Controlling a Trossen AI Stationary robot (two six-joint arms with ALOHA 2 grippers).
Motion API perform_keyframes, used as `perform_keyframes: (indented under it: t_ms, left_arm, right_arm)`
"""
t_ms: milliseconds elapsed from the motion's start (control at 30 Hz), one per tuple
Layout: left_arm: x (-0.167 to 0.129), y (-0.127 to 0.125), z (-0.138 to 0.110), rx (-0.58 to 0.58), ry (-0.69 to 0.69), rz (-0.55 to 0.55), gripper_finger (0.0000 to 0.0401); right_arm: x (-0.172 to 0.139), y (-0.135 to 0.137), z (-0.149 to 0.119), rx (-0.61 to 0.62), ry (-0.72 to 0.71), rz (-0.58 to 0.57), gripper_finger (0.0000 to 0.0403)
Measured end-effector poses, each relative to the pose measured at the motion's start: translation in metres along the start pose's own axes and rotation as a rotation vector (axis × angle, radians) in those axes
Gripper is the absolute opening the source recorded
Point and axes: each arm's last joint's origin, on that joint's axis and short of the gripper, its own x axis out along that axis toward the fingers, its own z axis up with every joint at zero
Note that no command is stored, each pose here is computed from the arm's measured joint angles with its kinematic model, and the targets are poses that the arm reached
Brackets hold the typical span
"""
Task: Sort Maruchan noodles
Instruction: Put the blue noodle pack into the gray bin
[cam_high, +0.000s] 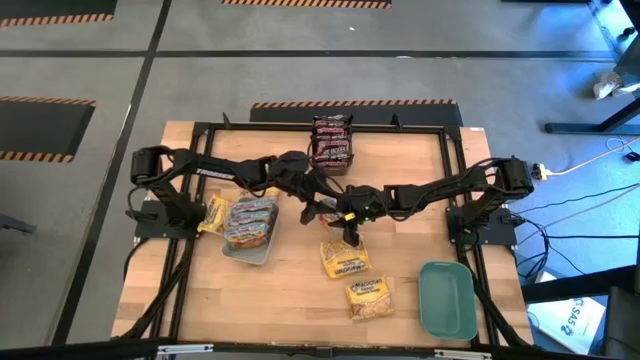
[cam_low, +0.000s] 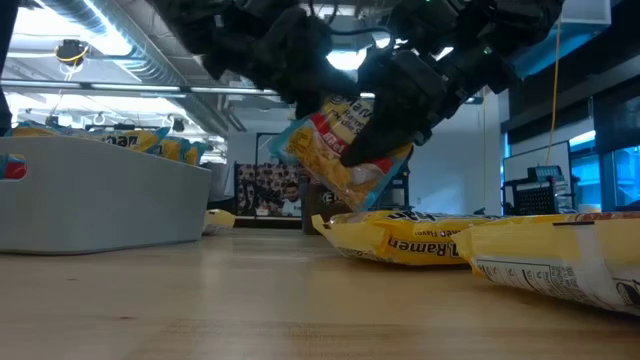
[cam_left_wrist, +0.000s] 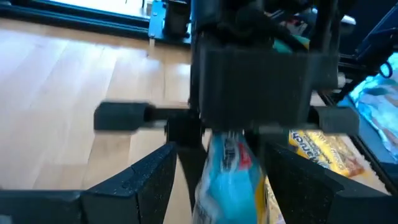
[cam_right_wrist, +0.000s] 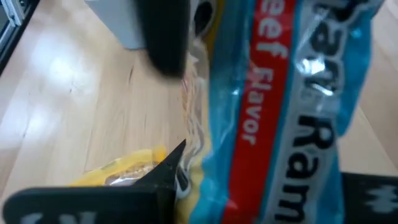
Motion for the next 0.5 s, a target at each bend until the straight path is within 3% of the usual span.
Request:
perform_keyframes:
  t_ms: [167, 500]
  left_arm:
    - [0.0114, 0.0013, -0.0047, 0.011, 0.202, 0.043, 0.0237]
    - [0.0123, -0.0005, -0.0008, 0.036, 0.23, 0.053, 0.022]
  right_arm:
    - [0.0, 0.0001, -0.0015, 0.014, 0.015, 0.001, 0.0108]
    - [0.0004, 0.0001, -0.0021, 0.037, 0.02, 0.003, 0.011]
